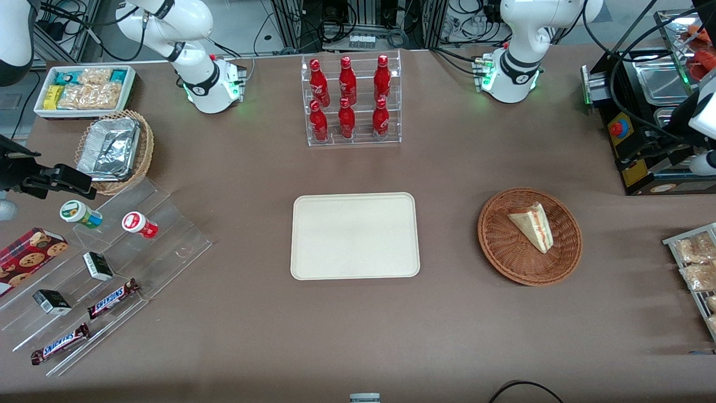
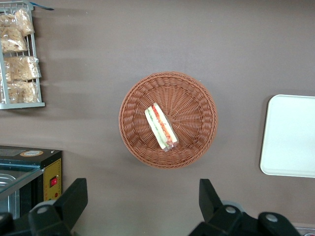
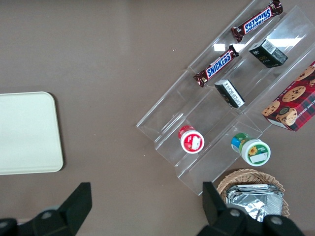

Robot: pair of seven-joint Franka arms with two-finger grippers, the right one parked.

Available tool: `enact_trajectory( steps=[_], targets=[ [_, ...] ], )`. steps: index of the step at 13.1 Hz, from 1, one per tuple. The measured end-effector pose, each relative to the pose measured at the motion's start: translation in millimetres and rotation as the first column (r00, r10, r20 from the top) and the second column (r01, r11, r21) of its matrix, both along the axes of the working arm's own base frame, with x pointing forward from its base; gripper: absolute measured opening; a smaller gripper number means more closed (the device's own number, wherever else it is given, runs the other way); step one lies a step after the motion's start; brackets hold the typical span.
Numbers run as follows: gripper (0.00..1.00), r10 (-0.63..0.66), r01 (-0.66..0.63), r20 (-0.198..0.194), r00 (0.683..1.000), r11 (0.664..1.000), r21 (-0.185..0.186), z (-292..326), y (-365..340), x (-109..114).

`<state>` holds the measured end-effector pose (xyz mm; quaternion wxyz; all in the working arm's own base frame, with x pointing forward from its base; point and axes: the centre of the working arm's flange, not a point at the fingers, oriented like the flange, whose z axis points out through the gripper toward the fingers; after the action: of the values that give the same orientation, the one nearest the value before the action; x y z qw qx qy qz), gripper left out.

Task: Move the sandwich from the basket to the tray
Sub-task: 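Move the left gripper over the wicker basket above the sandwich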

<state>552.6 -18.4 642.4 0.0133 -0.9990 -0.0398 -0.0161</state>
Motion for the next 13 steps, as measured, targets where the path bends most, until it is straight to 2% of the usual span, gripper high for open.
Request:
enact_trajectory(
  steps=[3,5,10,13],
  targets=[
    [1.0,0.0,0.0,-0.005,1.0,1.0,0.0,-2.6,0.0,0.5],
    [1.0,0.001,-0.001,-0.023,1.0,1.0,-0.001,-10.7,0.5,1.0],
    [1.0,0.003,-0.007,-0.159,0.987,1.0,-0.022,-75.0,-1.0,-4.1],
    [1.0,0.011,-0.016,-0.21,0.978,1.0,-0.023,-130.5,2.2,-6.9]
  ],
)
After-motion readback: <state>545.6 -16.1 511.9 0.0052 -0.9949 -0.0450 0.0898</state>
